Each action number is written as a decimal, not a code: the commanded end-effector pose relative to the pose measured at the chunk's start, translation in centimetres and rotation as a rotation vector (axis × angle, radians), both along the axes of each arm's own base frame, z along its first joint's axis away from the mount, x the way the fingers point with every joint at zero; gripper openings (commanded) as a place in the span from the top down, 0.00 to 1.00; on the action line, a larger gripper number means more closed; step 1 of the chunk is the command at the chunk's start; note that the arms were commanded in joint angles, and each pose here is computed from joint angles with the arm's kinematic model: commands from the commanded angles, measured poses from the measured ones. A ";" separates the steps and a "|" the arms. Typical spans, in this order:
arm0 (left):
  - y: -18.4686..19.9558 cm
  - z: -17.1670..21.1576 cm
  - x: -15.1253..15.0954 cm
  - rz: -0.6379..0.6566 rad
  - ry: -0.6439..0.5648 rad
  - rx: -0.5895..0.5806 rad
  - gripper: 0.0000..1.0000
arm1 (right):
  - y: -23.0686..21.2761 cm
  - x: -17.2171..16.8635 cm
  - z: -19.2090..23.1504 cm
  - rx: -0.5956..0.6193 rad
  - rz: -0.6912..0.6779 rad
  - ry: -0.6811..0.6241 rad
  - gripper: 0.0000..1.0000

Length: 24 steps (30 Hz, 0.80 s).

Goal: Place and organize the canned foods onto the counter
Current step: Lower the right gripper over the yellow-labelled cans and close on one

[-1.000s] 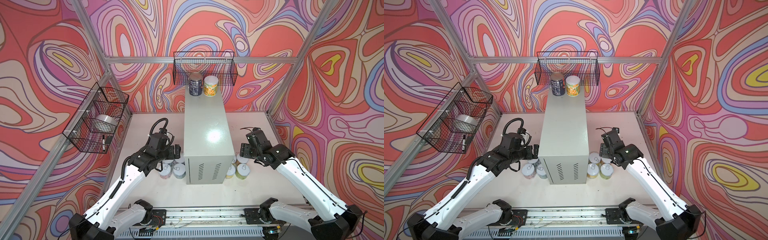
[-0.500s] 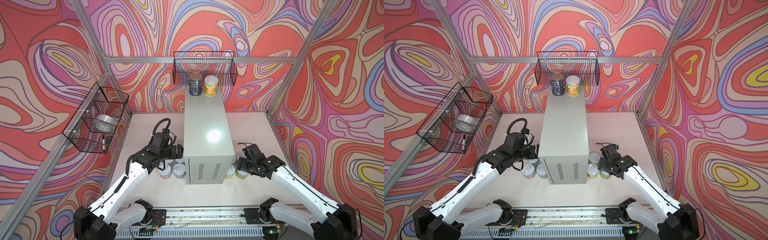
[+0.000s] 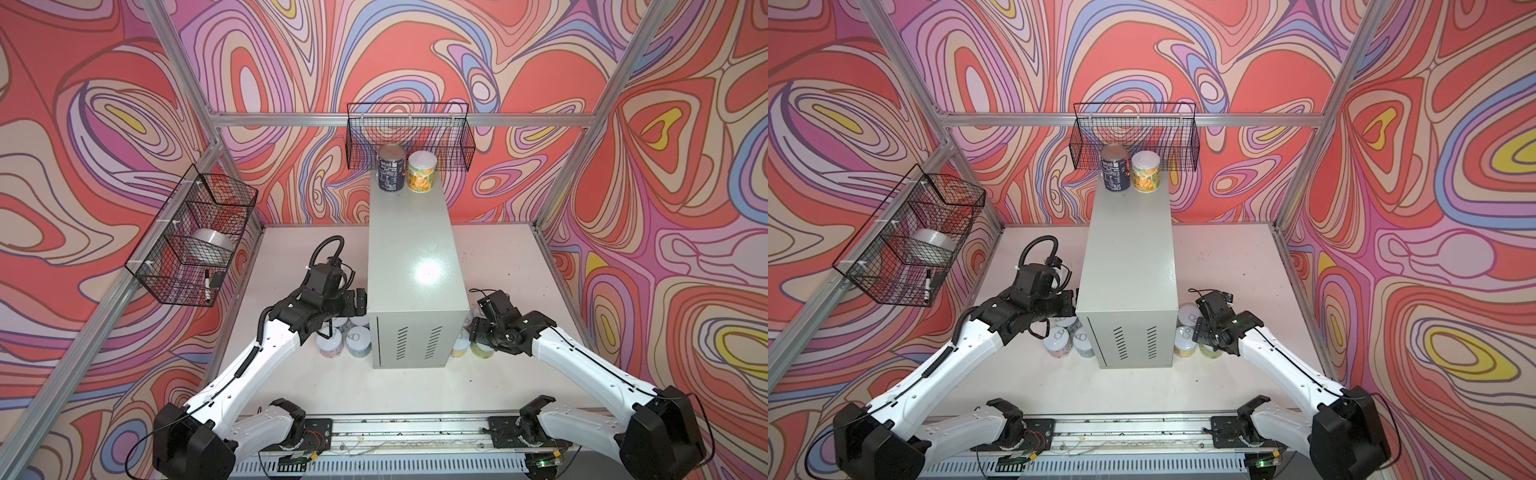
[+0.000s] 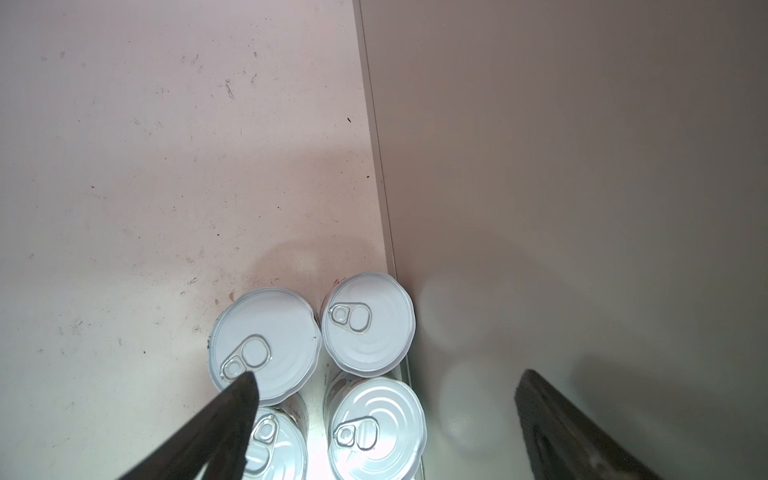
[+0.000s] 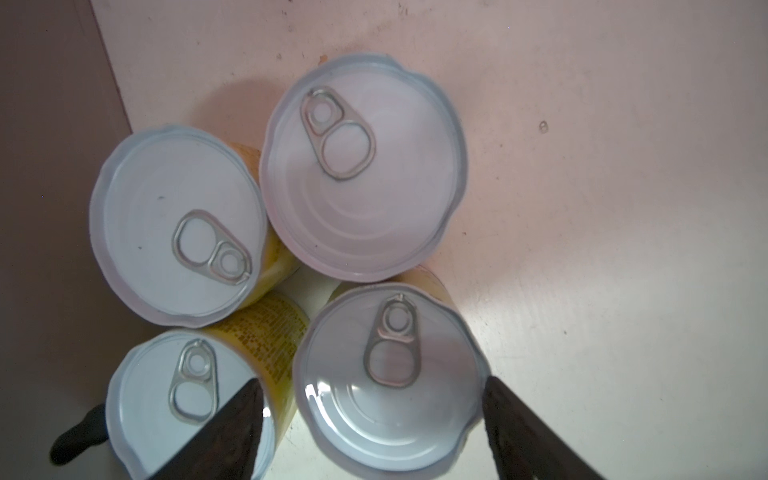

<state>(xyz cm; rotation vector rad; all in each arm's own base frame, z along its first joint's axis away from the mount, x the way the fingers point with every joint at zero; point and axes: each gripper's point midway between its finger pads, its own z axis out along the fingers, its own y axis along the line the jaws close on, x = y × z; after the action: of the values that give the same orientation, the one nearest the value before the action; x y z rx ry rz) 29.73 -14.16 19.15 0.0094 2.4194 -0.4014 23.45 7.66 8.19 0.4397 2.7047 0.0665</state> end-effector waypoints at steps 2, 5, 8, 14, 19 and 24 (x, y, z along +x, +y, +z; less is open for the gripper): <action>-0.2 -0.4 0.2 -0.001 0.001 0.002 0.03 | -0.6 0.2 -0.3 -0.029 -0.013 -0.005 0.15; -0.2 -0.5 0.3 0.000 0.003 0.003 0.03 | -1.0 0.1 -0.5 -0.053 -0.030 0.012 0.15; -0.3 -0.7 0.4 -0.003 0.008 0.002 0.03 | -1.5 0.0 0.0 -0.078 -0.038 0.005 0.15; -0.6 -1.0 0.6 -0.006 0.018 0.000 0.04 | -1.5 0.5 2.6 -0.063 -0.037 -0.052 0.15; -0.7 -1.3 0.8 -0.007 0.021 0.000 0.04 | -1.7 0.6 2.3 -0.079 -0.033 -0.049 0.15; -0.5 -1.2 0.9 -0.005 0.014 0.015 0.04 | -1.1 0.2 0.5 -0.060 -0.034 0.001 0.14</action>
<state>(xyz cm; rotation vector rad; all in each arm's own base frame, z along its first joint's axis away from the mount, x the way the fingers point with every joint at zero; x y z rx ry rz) 30.50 -14.60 17.95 0.0117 2.4435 -0.3940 24.03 6.71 9.74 0.4462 2.6680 -0.0094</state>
